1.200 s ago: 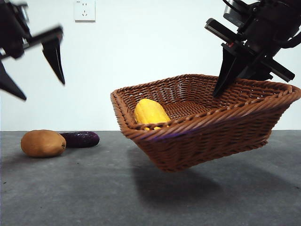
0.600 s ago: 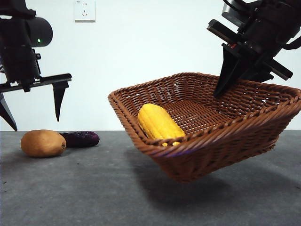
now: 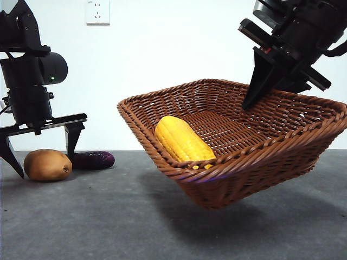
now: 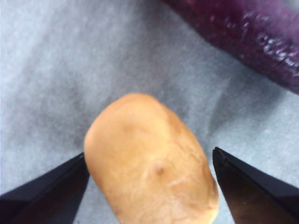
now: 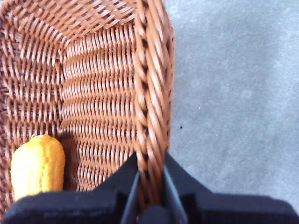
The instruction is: Help me put the vegetables on the table into the basket
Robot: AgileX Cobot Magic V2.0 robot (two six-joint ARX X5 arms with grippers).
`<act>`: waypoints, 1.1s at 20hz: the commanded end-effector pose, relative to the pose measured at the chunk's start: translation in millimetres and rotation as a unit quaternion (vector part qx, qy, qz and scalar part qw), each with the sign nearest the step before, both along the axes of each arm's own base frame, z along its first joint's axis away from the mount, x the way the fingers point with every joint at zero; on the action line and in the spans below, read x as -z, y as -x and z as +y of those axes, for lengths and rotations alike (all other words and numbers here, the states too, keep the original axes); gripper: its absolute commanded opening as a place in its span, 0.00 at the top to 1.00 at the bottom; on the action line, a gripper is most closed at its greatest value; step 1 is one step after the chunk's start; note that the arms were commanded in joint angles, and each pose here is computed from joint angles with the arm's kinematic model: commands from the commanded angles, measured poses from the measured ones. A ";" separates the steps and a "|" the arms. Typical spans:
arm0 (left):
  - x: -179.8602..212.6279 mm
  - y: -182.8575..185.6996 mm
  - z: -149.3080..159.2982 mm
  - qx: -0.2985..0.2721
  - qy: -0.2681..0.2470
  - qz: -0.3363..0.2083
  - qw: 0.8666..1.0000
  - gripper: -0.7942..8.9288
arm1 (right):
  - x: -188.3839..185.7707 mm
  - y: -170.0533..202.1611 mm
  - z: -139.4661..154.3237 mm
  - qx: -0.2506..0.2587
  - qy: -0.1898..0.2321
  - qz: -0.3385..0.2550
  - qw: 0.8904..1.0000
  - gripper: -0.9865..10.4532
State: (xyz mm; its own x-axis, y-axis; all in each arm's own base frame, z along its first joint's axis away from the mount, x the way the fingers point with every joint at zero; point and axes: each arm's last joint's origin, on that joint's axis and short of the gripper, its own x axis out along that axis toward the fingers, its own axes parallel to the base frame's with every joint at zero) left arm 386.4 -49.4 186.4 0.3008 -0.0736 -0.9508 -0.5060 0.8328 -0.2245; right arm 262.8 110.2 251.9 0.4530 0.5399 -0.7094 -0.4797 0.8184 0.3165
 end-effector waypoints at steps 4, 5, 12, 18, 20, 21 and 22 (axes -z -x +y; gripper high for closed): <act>5.7 -2.1 0.4 0.050 -0.017 -0.003 0.999 0.93 | -3.8 -0.4 1.1 -0.003 -0.010 -0.008 1.000 0.92; 5.5 -1.3 0.4 0.067 -0.021 0.000 0.998 0.93 | -3.5 -0.3 1.0 -0.001 -0.010 -0.006 1.000 0.92; -71.4 19.2 1.2 0.226 -0.045 -0.141 0.963 0.93 | 0.3 -0.8 -0.1 0.040 -0.004 0.019 0.999 0.92; -179.6 106.8 -14.1 0.387 -0.012 -0.305 0.870 0.93 | 21.3 -9.8 10.6 0.065 -0.028 0.085 0.994 0.92; -194.1 137.9 -35.7 0.448 -0.009 -0.315 0.837 0.93 | 26.6 -14.4 20.5 0.069 -0.052 0.093 0.992 0.92; -196.6 149.5 -50.4 0.478 0.000 -0.315 0.820 0.93 | 28.1 -15.2 26.7 0.068 -0.063 0.094 0.991 0.92; -196.2 158.9 -66.7 0.513 0.009 -0.310 0.800 0.93 | 27.9 -14.8 32.1 0.066 -0.071 0.093 0.991 0.92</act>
